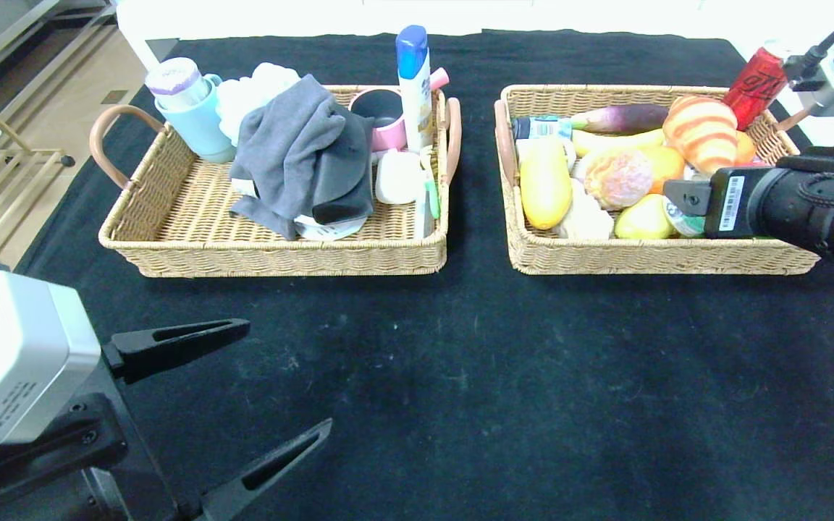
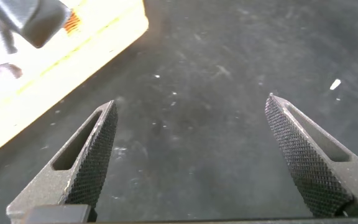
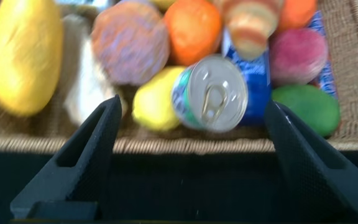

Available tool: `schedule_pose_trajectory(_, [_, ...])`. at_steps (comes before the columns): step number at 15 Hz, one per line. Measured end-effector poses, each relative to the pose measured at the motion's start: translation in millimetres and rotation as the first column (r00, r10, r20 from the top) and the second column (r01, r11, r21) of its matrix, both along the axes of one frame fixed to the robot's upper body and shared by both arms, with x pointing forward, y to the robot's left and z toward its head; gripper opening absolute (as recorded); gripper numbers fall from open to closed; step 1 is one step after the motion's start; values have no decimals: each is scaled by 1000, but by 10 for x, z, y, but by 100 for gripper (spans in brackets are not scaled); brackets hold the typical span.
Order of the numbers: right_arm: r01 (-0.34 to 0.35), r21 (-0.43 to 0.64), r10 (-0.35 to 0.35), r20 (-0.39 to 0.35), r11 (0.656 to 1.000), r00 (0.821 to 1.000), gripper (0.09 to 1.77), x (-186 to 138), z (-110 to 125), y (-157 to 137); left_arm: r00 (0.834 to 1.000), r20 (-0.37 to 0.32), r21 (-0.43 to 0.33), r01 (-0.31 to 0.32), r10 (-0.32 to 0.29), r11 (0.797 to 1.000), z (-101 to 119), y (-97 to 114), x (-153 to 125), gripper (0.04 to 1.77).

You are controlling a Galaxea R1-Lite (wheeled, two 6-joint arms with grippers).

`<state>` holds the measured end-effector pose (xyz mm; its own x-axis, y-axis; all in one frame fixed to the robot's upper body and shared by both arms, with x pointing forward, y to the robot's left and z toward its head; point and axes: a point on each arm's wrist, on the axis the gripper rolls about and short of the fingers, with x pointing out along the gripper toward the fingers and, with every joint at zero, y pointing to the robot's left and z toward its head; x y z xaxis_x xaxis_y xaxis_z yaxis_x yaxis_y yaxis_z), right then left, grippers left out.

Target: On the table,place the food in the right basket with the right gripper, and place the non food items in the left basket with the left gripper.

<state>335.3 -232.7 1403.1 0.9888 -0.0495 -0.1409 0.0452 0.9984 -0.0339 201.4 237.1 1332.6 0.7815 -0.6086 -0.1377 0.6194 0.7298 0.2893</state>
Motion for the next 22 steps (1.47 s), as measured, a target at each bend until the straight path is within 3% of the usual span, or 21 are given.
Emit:
schedule_pose_trajectory(3, [-116, -9, 116, -20, 993, 993, 168, -328, -94, -76, 997, -3, -21, -72, 72, 997, 36, 75, 79, 172])
schedule_pose_trajectory(5, [-168, -37, 167, -18, 985, 986, 169, -567, -130, -164, 991, -23, -57, -132, 131, 990, 61, 135, 142, 172])
schedule_pose_trajectory(8, [-238, -90, 237, -25, 967, 971, 169, -960, -143, -349, 977, 1, -79, -210, 211, 974, 126, 250, 136, 172])
schedule_pose_trajectory(12, [-345, -98, 335, -108, 933, 936, 170, -1624, -197, -668, 948, -21, -53, -319, 319, 946, 132, 493, -80, 172])
schedule_pose_trajectory(14, [-384, -111, 358, -196, 917, 913, 170, -1977, -302, -842, 929, -25, -49, -370, 369, 928, 151, 634, -257, 172])
schedule_pose_trajectory(16, [-425, -96, 401, -199, 900, 894, 170, -2332, -303, -1011, 912, -18, -56, -410, 410, 910, 167, 753, -460, 172])
schedule_pose_trajectory(19, [-418, -70, 395, -215, 906, 893, 170, -2847, -301, -1200, 872, 37, -106, -482, 488, 870, 228, 906, -789, 172])
schedule_pose_trajectory(22, [-339, -60, 328, -139, 939, 934, 170, -3149, -279, -1233, 838, 61, -115, -534, 543, 838, 278, 996, -1138, 172])
